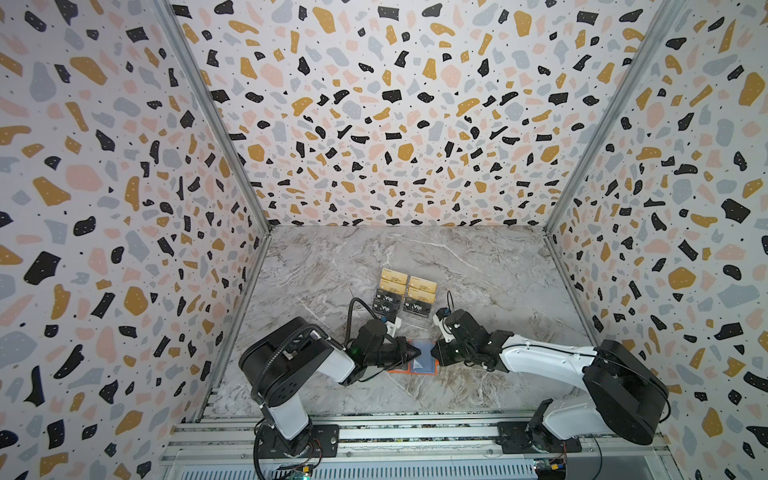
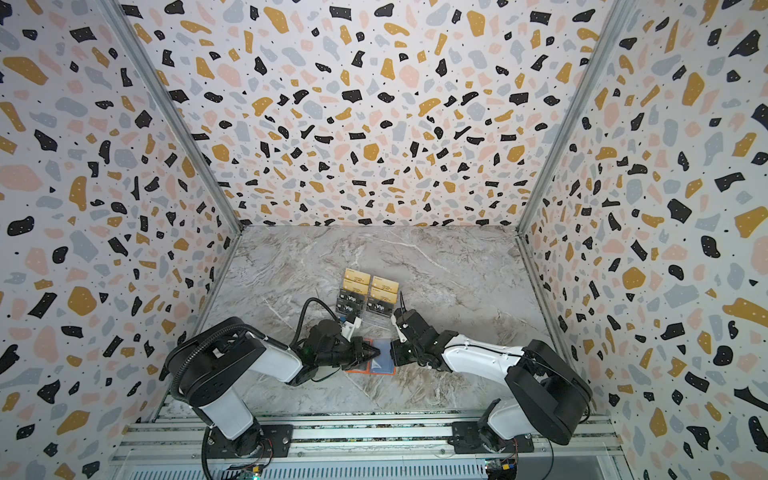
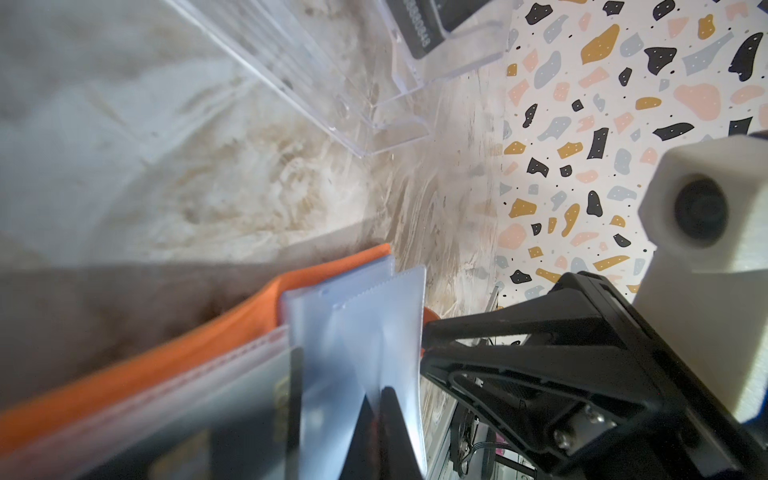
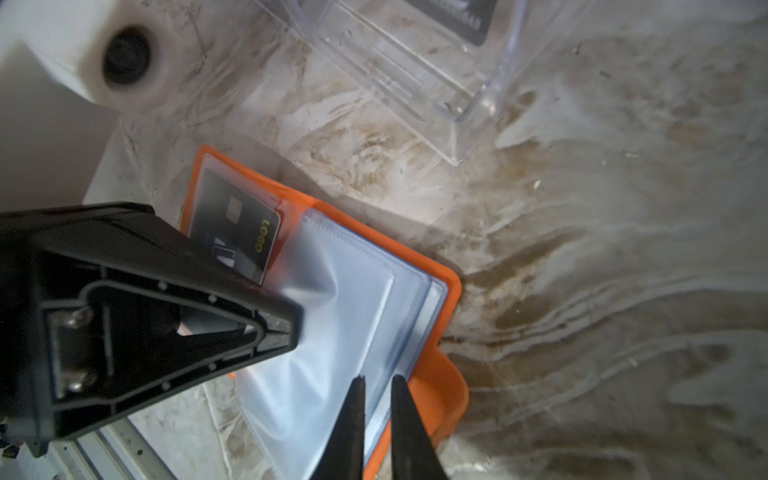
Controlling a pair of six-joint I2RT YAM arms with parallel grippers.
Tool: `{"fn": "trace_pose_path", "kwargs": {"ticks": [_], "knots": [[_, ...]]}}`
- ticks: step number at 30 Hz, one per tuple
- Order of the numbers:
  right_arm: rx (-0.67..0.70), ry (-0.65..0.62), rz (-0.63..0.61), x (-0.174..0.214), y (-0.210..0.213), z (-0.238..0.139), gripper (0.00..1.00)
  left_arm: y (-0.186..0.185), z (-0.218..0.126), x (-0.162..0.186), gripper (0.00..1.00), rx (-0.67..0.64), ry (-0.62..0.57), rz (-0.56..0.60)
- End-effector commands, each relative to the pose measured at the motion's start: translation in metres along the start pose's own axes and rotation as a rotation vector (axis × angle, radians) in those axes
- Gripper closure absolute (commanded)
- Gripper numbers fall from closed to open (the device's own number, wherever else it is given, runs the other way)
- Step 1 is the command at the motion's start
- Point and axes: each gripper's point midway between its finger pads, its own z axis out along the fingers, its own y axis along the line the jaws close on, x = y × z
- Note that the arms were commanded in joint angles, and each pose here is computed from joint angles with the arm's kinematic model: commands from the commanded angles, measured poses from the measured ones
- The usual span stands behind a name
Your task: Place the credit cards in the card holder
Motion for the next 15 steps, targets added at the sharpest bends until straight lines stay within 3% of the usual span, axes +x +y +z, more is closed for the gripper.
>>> {"fn": "trace_pose_path", "kwargs": {"ticks": [1, 15], "knots": [[0.001, 0.019, 0.006, 0.005, -0.003, 0.003, 0.85, -0.009, -0.003, -0.001, 1.00, 0.030, -0.012, 0.038], [-0.122, -0.017, -0.035, -0.003, 0.023, 0.003, 0.86, -0.011, -0.006, 0.004, 0.96, 0.048, 0.005, 0.038]]}}
